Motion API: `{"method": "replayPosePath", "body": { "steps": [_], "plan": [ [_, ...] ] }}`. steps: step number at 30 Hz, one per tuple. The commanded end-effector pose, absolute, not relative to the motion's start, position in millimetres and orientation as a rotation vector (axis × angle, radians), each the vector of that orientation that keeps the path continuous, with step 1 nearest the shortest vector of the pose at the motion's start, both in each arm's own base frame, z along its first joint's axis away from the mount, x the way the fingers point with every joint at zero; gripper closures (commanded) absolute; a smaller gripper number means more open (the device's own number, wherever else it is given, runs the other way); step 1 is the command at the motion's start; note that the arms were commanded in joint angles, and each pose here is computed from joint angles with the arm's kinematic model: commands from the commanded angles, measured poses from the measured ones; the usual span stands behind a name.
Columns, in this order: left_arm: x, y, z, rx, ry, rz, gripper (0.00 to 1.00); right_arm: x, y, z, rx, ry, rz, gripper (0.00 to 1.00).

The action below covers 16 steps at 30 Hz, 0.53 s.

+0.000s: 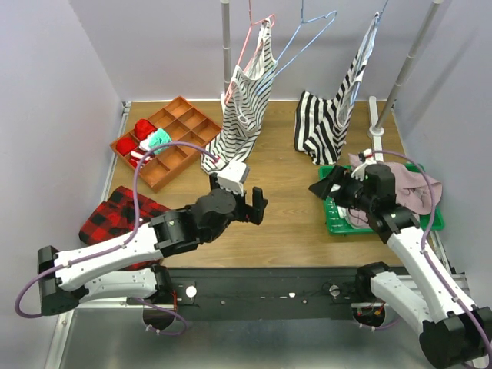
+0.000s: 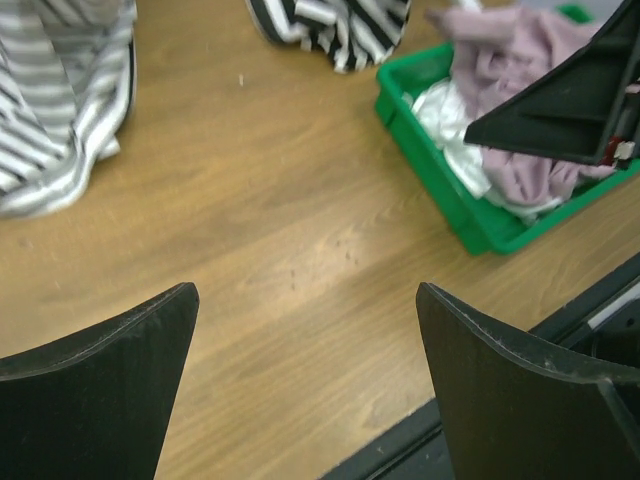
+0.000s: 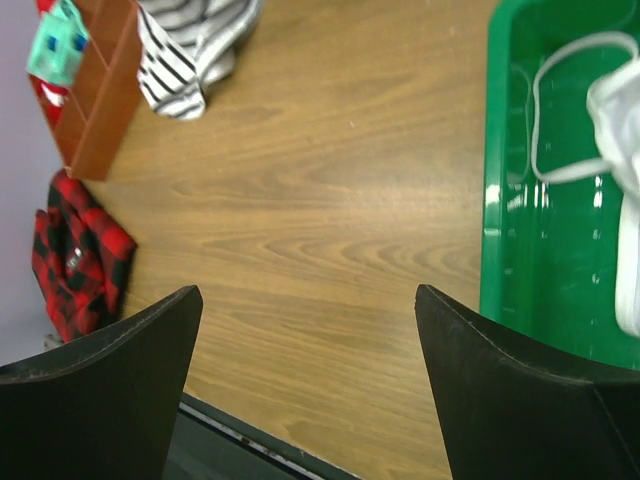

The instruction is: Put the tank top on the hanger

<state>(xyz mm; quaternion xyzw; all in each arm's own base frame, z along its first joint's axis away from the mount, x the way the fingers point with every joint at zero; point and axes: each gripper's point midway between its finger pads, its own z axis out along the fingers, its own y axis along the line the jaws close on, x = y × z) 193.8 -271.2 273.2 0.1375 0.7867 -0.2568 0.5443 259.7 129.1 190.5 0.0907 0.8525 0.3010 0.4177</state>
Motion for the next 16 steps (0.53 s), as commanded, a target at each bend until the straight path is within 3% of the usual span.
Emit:
{"method": "replayPosePath", "body": {
  "steps": [1,7,16],
  "plan": [
    [189.0,-278.9,235.8,0.172,1.973,-0.698,0.01,262.2,134.0,180.1,0.265,2.096,0.817,0.0],
    [191.6,-264.2,190.3,0.061,2.055,-0.61,0.01,262.3,118.7,164.2,0.288,2.116,0.702,0.0],
    [197.1,-252.7,196.8,-0.004,2.011,-0.601,0.01,264.4,114.5,167.9,0.316,2.113,0.677,0.0]
  ]
}}
